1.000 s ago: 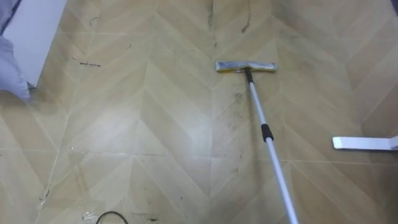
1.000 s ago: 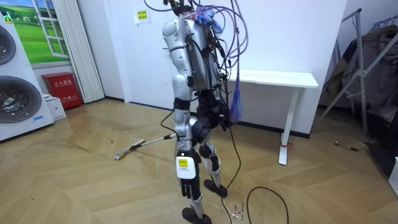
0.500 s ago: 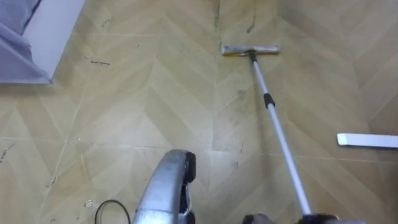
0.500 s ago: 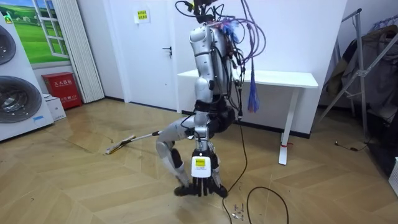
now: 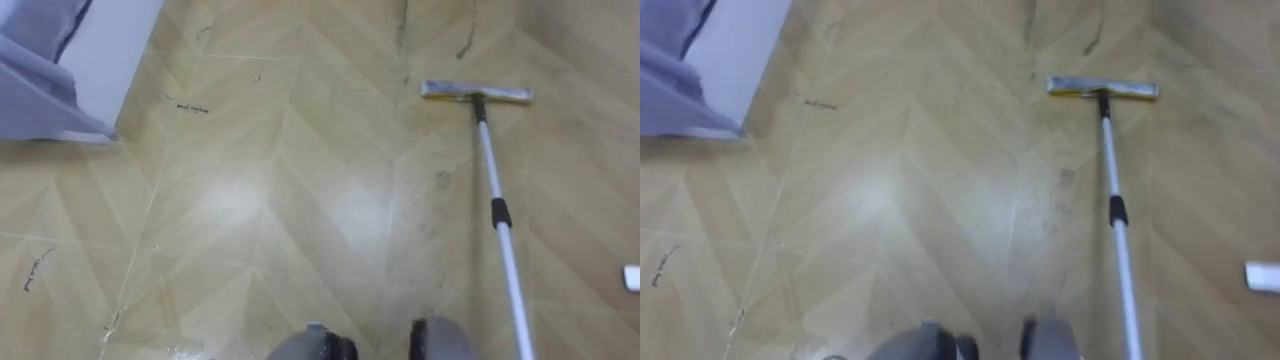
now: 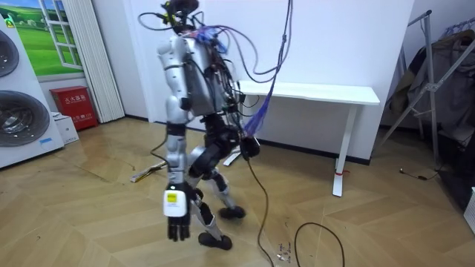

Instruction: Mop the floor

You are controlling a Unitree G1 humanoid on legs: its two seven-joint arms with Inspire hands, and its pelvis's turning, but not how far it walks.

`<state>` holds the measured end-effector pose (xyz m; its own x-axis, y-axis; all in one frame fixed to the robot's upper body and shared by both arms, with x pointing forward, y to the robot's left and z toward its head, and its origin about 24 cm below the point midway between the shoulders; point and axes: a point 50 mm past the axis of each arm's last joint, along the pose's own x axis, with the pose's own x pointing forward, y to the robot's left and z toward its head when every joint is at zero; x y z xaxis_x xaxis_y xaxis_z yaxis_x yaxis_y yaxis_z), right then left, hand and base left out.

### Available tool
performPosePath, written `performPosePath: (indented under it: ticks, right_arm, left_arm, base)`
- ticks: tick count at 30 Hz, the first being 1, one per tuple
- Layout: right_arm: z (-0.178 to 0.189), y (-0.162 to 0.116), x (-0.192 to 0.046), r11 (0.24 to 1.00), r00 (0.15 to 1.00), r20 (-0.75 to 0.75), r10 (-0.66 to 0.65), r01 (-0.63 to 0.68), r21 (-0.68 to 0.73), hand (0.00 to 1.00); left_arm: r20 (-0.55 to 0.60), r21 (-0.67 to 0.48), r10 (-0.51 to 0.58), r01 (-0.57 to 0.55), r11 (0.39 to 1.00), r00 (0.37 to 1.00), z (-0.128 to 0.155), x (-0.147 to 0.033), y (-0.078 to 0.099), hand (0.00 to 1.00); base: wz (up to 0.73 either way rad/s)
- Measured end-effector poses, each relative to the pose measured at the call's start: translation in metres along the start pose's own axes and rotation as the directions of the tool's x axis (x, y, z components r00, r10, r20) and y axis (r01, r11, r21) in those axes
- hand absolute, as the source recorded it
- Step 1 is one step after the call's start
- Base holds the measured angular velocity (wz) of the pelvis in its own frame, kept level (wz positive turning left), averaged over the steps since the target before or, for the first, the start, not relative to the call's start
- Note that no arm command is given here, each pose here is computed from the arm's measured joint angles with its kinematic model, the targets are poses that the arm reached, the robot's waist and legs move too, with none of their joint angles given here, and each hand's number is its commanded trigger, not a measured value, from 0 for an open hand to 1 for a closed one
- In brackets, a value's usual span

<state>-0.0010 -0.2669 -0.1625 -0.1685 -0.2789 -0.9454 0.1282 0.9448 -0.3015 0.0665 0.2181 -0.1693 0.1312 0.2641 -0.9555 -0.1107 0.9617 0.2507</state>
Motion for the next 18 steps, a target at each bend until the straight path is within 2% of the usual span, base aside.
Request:
performPosePath:
  ticks: [5,8,10,13,15,18]
  right_arm:
    - [0.036,-0.007,-0.009,1.000,0.999,0.029,-0.027,0.027,0.004,1.00]
    - [0.094,-0.022,-0.029,0.998,0.986,0.151,-0.069,0.068,0.008,1.00]
    - [0.150,-0.020,-0.056,0.998,0.950,0.309,-0.052,0.055,-0.002,1.00]
    - [0.198,-0.020,-0.088,1.000,0.875,0.484,-0.011,0.008,0.007,1.00]
    - [0.203,-0.018,-0.091,1.000,0.863,0.504,0.012,-0.022,0.012,1.00]
    - [0.176,-0.020,-0.071,0.998,0.898,0.439,0.029,-0.052,0.042,1.00]
  left_arm:
    - [-0.072,0.005,0.017,-0.017,1.000,0.997,-0.017,0.000,0.005,0.00]
    - [-0.064,0.004,0.062,-0.062,0.998,0.996,-0.013,0.000,0.015,0.00]
    - [-0.062,-0.029,0.102,-0.104,0.994,0.993,-0.012,0.000,0.027,0.00]
    - [-0.038,-0.036,0.092,-0.093,0.995,0.995,-0.007,0.000,0.025,0.00]
    - [-0.042,-0.035,0.069,-0.070,0.997,0.997,-0.012,0.000,0.018,0.00]
    - [-0.051,-0.022,0.015,-0.016,1.000,0.999,-0.020,-0.001,0.015,0.00]
  base:
    - [-0.13]
    - [-0.17]
    - [-0.21]
    - [-0.17]
    - [0.00]
    - [0.17]
